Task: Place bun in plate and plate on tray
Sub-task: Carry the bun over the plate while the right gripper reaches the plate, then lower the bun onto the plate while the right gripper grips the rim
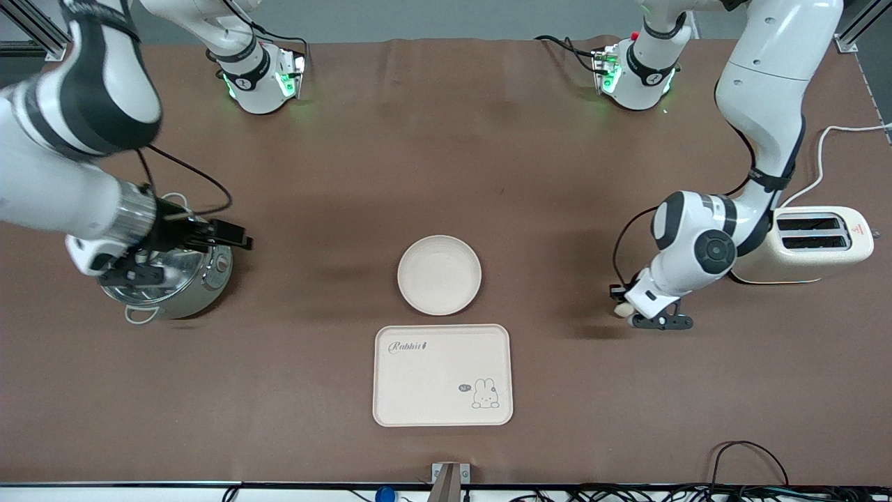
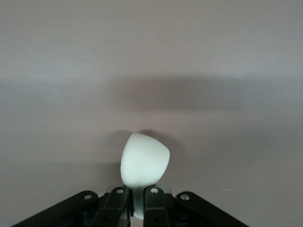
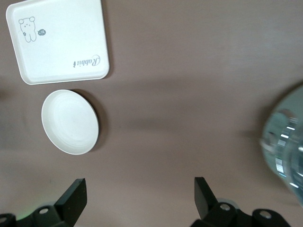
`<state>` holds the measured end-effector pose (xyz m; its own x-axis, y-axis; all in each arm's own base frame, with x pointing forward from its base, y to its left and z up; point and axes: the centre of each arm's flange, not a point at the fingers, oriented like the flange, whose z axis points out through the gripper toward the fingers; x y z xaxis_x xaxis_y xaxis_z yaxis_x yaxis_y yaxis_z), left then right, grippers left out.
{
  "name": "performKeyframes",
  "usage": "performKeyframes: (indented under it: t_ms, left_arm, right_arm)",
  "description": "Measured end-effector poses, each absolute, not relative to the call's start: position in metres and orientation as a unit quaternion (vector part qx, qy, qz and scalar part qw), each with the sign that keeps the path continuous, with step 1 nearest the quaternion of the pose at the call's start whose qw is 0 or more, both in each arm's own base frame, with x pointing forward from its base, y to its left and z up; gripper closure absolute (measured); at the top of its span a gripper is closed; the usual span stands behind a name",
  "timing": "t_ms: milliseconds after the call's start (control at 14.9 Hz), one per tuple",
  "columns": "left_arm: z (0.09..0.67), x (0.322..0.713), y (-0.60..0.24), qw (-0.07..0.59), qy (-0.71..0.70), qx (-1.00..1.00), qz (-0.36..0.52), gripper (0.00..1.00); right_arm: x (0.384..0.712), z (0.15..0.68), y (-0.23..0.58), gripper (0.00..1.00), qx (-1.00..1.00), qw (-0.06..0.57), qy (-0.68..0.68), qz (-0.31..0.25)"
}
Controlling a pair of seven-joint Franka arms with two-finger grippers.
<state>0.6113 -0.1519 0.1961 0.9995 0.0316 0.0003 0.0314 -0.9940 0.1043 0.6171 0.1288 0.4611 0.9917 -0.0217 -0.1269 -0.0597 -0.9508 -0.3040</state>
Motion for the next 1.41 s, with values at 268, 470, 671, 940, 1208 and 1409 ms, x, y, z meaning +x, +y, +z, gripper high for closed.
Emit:
performKeyframes:
  t_ms: [268,470,671,940,1208,1409]
  left_arm:
    - [0.223,0.594,-0.258,0.084,0.075,0.994,0.006,0.87]
    - [0.244,0.571,-0.347,0.101,0.112,0.988,0.013,0.84]
    - [0.250,0.544,-0.431,0.122,0.142,0.982,0.009,0.84]
    - [0.211,0.512,-0.499,0.125,0.163,0.979,-0.016,0.78]
    - [0.190,0.519,-0.506,0.122,0.172,0.977,-0.013,0.54]
    - [0.204,0.534,-0.501,0.131,0.180,0.975,0.000,0.27]
  right_arm:
    - [0.631,0.394,0.185,0.00,-0.986,0.154,0.037,0.053]
    - [0.632,0.355,0.224,0.00,-0.983,0.164,0.061,0.057]
    - [0.630,0.319,0.251,0.00,-0.981,0.171,0.070,0.055]
    - [0.612,0.271,0.284,0.00,-0.981,0.172,0.085,0.028]
    - [0.588,0.242,0.315,0.00,-0.982,0.163,0.095,0.033]
    - [0.572,0.225,0.333,0.00,-0.982,0.156,0.096,0.036]
